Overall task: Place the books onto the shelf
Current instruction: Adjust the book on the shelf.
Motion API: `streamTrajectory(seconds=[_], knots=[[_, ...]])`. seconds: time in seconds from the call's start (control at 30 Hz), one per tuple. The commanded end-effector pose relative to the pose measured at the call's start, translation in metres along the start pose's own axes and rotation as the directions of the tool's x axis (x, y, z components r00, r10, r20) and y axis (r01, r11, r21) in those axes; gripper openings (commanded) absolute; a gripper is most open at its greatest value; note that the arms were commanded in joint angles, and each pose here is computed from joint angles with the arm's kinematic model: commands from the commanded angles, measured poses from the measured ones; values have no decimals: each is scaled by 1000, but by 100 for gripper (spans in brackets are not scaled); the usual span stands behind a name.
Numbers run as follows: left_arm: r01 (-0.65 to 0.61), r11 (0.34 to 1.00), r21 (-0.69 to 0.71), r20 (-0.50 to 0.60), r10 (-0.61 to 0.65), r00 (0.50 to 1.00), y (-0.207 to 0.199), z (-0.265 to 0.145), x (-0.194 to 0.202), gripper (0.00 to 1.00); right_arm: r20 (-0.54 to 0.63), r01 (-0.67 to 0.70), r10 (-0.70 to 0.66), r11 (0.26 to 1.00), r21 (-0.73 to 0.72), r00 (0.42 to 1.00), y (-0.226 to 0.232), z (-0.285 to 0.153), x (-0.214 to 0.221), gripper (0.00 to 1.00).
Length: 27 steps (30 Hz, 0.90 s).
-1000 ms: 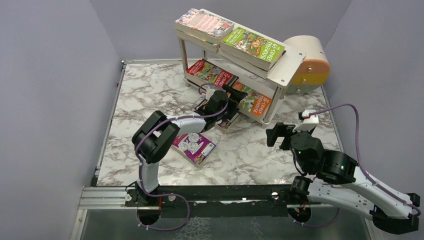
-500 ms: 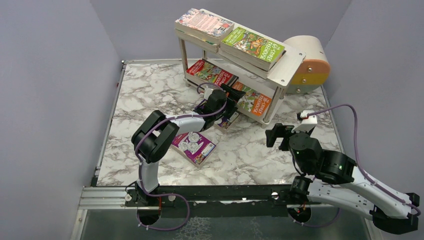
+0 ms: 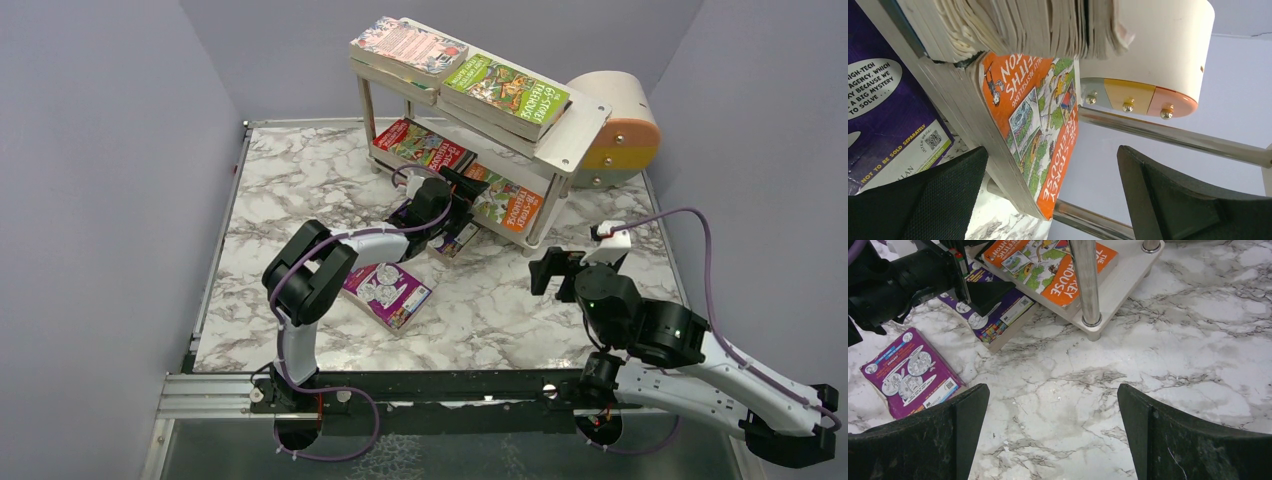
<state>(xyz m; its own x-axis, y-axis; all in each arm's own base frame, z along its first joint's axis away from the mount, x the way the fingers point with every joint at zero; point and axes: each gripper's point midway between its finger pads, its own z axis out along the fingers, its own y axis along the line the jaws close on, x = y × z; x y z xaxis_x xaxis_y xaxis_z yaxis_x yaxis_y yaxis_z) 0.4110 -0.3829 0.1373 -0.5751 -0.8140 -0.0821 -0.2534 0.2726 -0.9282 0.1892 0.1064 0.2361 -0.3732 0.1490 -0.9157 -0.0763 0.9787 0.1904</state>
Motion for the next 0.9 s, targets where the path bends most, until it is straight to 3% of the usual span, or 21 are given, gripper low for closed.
streamTrajectory(seconds=[0.0,0.23,0.5,0.7,0.87], knots=[[-2,1000,19,52,1,999,-4,2,-17,99,-4,-20,20,1000,-8,1000,5,3,2,98],[-49,999,-18,113,51,992,3,-36,-43,99,-64,50,-52,998,-36,997,17,12,20,98],[-153,986,-65,226,164,960,-6,-98,-97,99,-204,144,-187,967,-212,961,72,30,57,98],[-138,983,-124,289,169,942,33,-136,-136,99,-323,132,-245,933,-334,914,120,45,92,97],[-236,936,-261,356,321,878,56,-169,-163,97,-366,124,-279,912,-392,888,145,57,116,96]])
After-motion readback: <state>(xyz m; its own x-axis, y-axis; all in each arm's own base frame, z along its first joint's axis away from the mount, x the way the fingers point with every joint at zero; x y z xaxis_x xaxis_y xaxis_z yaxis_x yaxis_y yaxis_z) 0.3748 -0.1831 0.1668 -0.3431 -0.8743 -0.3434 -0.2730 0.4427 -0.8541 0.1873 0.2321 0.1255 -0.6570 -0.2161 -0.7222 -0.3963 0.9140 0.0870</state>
